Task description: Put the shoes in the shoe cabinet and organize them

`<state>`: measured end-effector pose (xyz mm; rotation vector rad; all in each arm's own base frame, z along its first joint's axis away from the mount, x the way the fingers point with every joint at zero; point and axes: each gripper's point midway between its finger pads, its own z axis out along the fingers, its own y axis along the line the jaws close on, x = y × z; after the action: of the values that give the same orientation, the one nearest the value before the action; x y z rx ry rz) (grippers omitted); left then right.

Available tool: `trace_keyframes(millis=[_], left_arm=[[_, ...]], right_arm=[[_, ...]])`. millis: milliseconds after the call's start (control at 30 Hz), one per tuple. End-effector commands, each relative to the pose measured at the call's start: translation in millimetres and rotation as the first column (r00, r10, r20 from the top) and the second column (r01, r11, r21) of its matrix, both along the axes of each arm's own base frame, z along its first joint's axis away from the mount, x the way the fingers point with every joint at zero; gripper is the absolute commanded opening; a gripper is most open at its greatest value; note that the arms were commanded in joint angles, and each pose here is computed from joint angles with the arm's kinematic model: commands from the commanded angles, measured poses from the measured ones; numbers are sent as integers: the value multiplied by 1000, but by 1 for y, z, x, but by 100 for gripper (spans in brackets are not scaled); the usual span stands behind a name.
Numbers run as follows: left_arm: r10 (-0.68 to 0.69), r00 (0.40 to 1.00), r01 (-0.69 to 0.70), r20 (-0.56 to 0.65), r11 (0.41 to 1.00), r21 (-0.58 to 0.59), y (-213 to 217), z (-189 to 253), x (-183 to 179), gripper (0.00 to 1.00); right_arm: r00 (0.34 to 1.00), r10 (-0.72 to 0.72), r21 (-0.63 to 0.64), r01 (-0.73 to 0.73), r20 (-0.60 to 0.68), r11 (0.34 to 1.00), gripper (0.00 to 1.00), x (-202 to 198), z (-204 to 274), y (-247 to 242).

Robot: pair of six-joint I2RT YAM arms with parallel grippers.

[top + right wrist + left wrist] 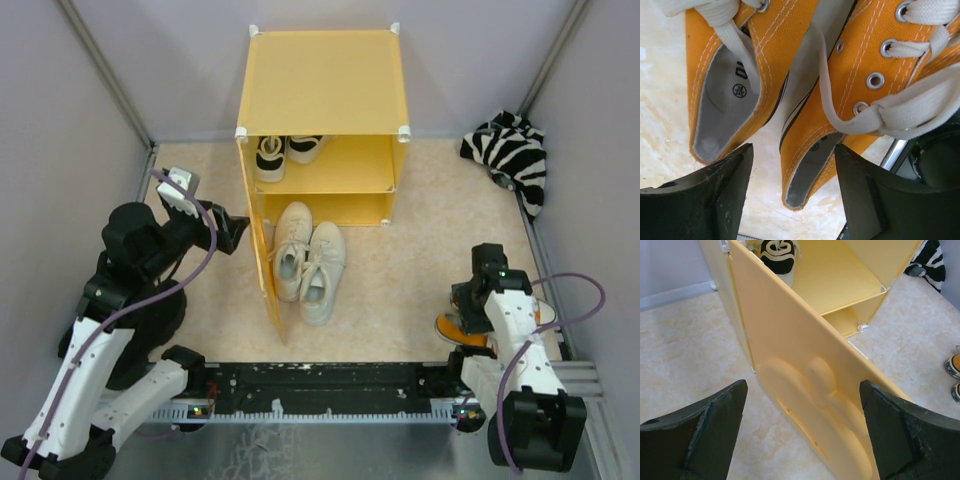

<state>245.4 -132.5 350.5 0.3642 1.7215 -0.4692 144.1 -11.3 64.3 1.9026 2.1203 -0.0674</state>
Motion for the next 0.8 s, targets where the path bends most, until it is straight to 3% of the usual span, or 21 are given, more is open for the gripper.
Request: trace_keyframes(millis=[0,67,233,300,433,600,767], left_arm=[[-7,1000,7,30,1000,3,0,6,-4,99],[-5,1000,5,28,1000,5,1,4,-3,100],[-16,1000,16,22,1000,5,-1,2,-4,99],[-10,1000,10,21,1000,7,0,1,-4,99],[-7,1000,7,19,1000,9,0,0,-3,100],[-17,1000,17,14,1000,6,-3,-1,-1,100],[-16,1000,16,11,1000,5,-4,-1,0,99]], right_arm=[[999,-38,-49,40,38,998,62,13,-5,-13],[997,-43,-57,46,59,997,48,17,-9,-16],[997,-27,-32,29,78,999,26,23,-34,-19],[991,12,-12,-11,130,1000,1,37,-37,-15],[961,91,17,-99,260,995,0,64,-29,-5],[850,290,-67,-291,440,954,0,121,12,7],[636,605,-205,-589,478,782,0,167,37,55]])
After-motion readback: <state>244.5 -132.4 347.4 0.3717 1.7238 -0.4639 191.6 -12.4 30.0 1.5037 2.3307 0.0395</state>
